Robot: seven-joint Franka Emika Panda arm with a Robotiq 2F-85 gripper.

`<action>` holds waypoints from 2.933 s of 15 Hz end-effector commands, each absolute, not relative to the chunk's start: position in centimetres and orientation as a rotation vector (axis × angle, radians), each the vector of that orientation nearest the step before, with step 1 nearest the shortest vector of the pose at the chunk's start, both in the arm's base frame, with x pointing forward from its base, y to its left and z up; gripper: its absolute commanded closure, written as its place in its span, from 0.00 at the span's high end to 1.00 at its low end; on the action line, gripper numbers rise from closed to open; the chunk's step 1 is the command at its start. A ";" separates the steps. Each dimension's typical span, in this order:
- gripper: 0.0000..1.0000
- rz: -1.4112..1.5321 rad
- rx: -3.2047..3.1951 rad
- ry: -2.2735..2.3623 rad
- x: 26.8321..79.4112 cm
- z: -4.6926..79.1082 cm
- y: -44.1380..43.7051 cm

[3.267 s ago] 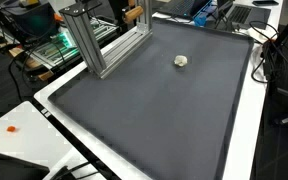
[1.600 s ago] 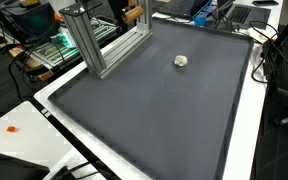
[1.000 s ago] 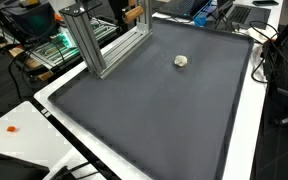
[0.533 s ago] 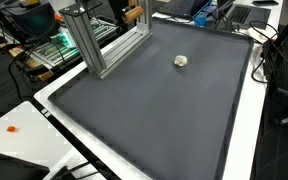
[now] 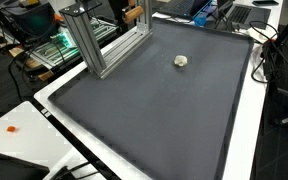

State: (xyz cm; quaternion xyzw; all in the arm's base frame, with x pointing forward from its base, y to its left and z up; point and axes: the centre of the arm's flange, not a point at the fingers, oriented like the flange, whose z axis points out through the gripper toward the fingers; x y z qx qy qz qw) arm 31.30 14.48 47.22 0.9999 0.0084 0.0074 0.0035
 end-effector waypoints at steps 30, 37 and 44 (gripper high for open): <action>0.38 0.126 3.119 0.034 29.8 45.9 14.4; 0.35 0.093 3.114 0.029 29.7 45.6 14.6; 0.35 0.089 3.109 0.031 29.8 46.0 14.8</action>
